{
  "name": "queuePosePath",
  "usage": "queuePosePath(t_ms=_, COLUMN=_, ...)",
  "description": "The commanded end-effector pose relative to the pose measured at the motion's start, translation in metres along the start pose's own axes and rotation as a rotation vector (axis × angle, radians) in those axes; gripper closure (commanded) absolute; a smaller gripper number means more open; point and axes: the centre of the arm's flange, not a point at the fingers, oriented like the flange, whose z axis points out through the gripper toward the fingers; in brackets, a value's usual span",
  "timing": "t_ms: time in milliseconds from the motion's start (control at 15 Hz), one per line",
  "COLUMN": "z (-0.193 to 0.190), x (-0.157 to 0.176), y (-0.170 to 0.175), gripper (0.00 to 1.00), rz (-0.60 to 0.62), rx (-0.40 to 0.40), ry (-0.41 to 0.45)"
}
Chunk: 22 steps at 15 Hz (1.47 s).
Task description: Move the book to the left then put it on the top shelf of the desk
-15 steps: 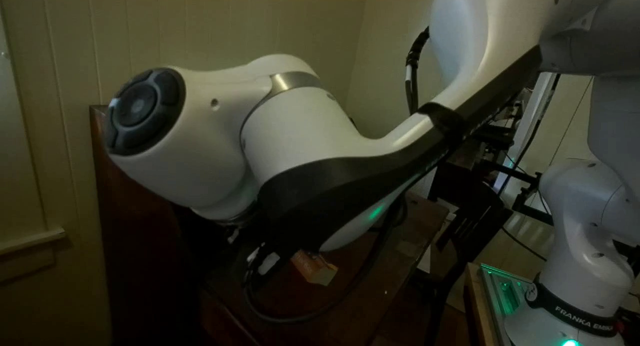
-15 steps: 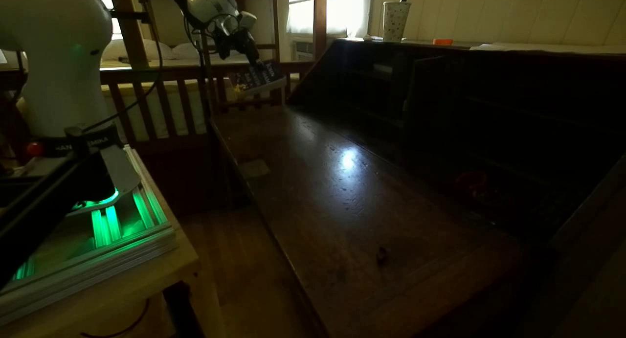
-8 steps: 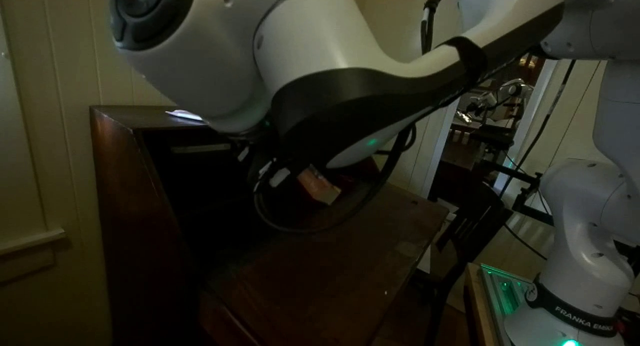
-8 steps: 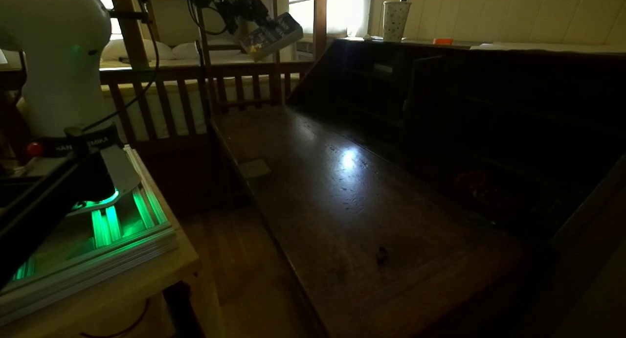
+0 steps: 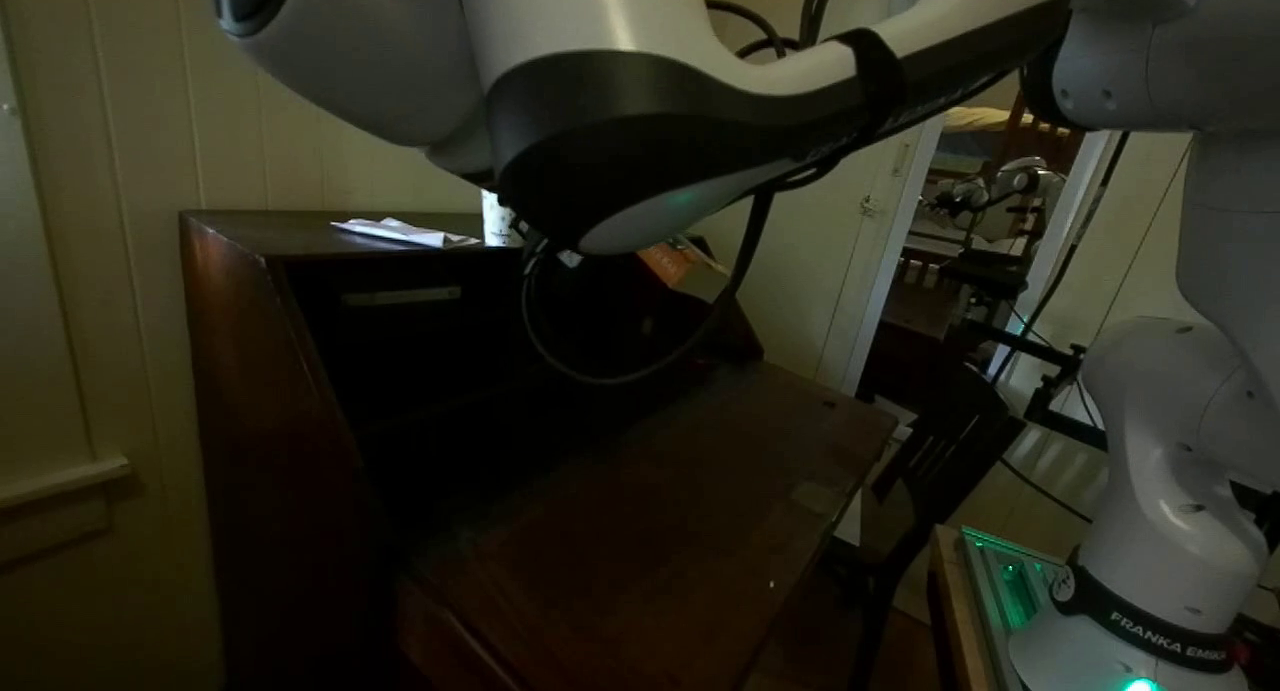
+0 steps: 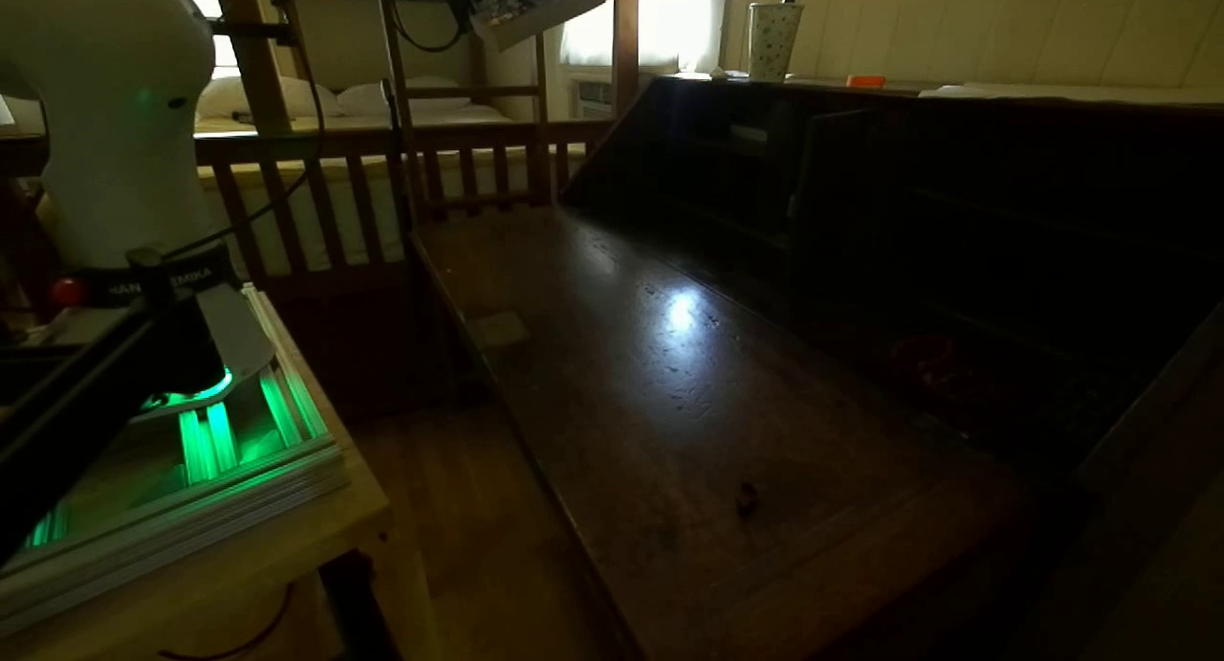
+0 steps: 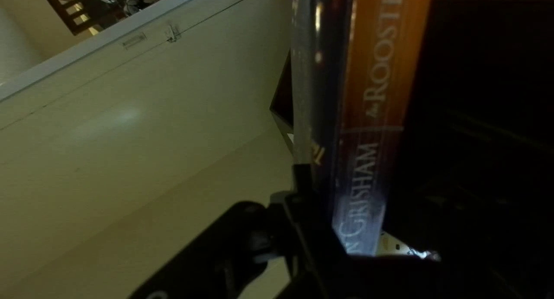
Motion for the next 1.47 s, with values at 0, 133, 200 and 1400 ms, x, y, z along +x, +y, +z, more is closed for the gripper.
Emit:
queuePosePath(t_ms=0, z=0.000, x=0.000, y=-0.002, gripper=0.66, rz=-0.002, rx=-0.002, ry=-0.001)
queuePosePath(t_ms=133, z=0.002, x=0.006, y=-0.012, gripper=0.91, rz=0.011, rx=0.017, ry=0.015)
queuePosePath(t_ms=200, z=0.001, x=0.014, y=-0.019, gripper=0.91, rz=0.035, rx=0.038, ry=0.047)
queuePosePath(t_ms=1400, z=0.015, x=0.175, y=-0.095, gripper=0.66, rz=-0.104, rx=0.080, ry=0.841)
